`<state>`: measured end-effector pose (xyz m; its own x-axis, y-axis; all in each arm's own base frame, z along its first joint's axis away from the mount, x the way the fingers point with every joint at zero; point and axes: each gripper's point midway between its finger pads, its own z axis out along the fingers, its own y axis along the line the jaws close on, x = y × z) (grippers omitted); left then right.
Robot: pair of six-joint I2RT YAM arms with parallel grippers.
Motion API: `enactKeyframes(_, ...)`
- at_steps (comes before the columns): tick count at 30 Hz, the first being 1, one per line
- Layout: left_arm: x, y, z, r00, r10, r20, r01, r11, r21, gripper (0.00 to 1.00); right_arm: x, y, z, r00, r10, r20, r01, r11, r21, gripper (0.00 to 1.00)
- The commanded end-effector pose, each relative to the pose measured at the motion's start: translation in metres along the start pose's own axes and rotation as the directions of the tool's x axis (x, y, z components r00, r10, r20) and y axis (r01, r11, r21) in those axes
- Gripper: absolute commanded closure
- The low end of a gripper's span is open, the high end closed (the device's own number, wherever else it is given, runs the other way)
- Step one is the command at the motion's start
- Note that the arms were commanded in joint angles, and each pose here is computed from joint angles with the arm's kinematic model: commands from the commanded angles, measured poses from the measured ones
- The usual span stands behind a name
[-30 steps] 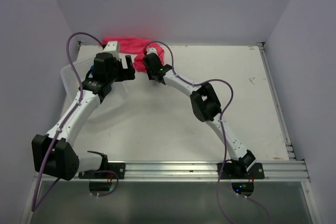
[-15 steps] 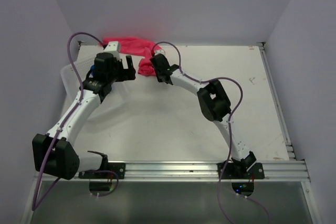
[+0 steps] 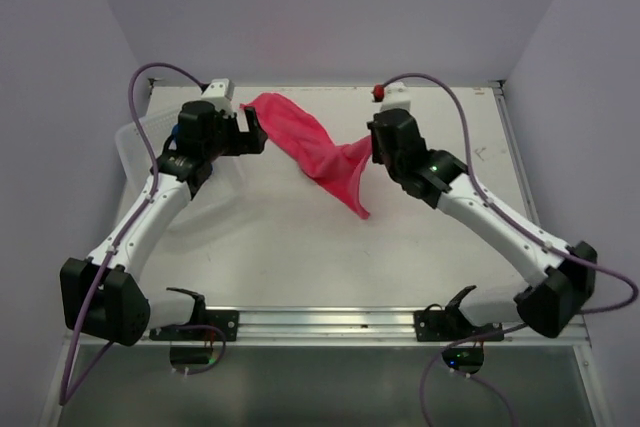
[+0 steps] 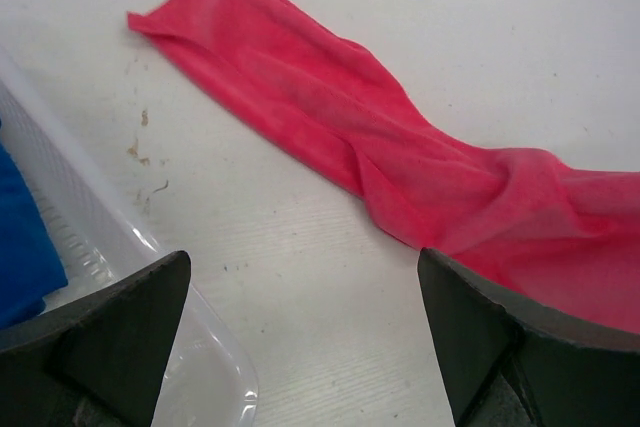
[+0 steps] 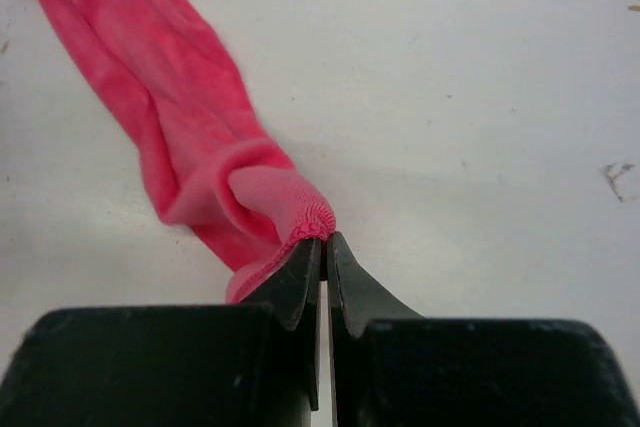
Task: Roll the towels
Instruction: Move the towel to the center of the board
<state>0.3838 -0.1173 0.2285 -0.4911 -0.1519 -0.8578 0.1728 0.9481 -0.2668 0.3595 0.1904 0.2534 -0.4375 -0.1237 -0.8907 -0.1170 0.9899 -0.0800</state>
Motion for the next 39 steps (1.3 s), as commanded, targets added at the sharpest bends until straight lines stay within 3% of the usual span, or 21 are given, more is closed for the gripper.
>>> enactKeyframes(1,-0.010,-0.028,-0.006,0.999,0.000,0.045,-0.005,0.993,0.117,0.00,0.015,-0.040,-0.038,0.999,0.040,-0.001,-0.039,0.996,0.077,1.00)
enactKeyframes(9,0.013,-0.068,-0.008,0.999,0.024,-0.047,-0.013,0.972,0.236,0.00,0.071,-0.074,-0.061,0.994,0.095,-0.050,-0.086,0.983,0.165,1.00)
enactKeyframes(19,0.054,-0.099,0.001,0.987,0.011,-0.160,0.037,0.956,0.291,0.00,0.074,-0.076,-0.064,0.983,0.183,-0.011,-0.179,0.970,0.164,1.00)
enactKeyframes(23,0.057,-0.106,0.032,0.980,0.044,-0.193,0.005,0.969,0.248,0.01,0.094,-0.083,-0.065,0.974,0.226,-0.022,-0.217,0.956,0.197,1.00)
enactKeyframes(32,0.057,-0.098,0.144,0.947,0.097,-0.306,-0.076,0.994,0.081,0.10,0.140,-0.097,-0.073,0.950,0.309,-0.044,-0.291,0.928,0.233,1.00)
enactKeyframes(39,0.092,-0.063,0.164,0.925,0.026,-0.379,-0.071,0.992,-0.106,0.11,0.148,-0.104,-0.071,0.945,0.324,-0.046,-0.299,0.912,0.281,1.00)
